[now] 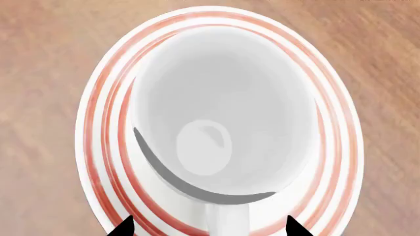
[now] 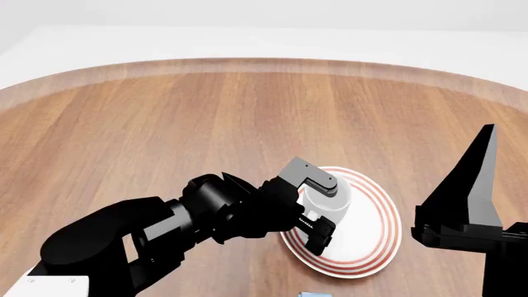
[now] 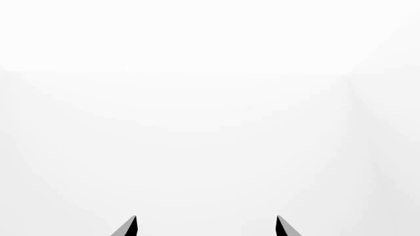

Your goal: Pick up the white mug and put it on the plate, and put the chocolate pudding to the right of the plate.

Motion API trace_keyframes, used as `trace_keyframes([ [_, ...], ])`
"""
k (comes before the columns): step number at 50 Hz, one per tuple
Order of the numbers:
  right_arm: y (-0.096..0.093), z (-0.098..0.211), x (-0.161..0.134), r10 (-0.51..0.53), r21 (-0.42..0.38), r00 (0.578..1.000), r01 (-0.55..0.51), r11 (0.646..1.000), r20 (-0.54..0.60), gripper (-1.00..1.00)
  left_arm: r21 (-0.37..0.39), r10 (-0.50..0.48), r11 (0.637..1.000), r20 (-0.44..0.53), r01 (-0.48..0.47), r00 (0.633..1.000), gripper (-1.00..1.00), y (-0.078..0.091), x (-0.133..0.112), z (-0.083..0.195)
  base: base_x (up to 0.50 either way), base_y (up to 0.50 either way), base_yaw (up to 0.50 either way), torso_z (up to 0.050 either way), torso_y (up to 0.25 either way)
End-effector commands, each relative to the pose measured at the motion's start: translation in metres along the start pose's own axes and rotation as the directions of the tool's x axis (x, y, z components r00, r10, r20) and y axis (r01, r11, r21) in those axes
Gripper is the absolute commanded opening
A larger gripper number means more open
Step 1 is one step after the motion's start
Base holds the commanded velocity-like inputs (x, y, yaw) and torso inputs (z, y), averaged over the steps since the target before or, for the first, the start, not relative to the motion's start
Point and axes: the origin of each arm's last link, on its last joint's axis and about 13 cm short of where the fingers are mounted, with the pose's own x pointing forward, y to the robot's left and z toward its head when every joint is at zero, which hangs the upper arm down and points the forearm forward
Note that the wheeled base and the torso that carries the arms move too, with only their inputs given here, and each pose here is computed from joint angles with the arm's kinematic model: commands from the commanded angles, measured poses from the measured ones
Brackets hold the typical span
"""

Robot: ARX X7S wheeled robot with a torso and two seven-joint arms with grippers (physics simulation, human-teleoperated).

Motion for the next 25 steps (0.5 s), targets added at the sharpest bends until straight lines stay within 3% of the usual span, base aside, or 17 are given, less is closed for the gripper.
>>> trace_keyframes([
  [1,-0.001,0.001,0.0,0.006,-0.021,1.0,-0.006,1.0,0.015,1.0,0.008,-0.025,1.0,0.036,0.025,0.999,1.0,-0.004,0.0,0.009,0.0,0.0,0.0,0.0,0.0],
  [20,0.001,0.0,0.0,0.011,-0.022,1.0,-0.011,1.0,0.018,1.0,0.05,0.018,0.999,0.1,-0.023,0.995,1.0,-0.003,-0.031,0.02,0.0,0.0,0.0,0.0,0.0],
  [25,0.001,0.0,0.0,0.013,-0.023,1.0,-0.013,1.0,0.015,1.0,0.109,0.007,0.994,0.132,-0.021,0.991,1.0,-0.012,-0.051,0.015,0.0,0.0,0.0,0.0,0.0],
])
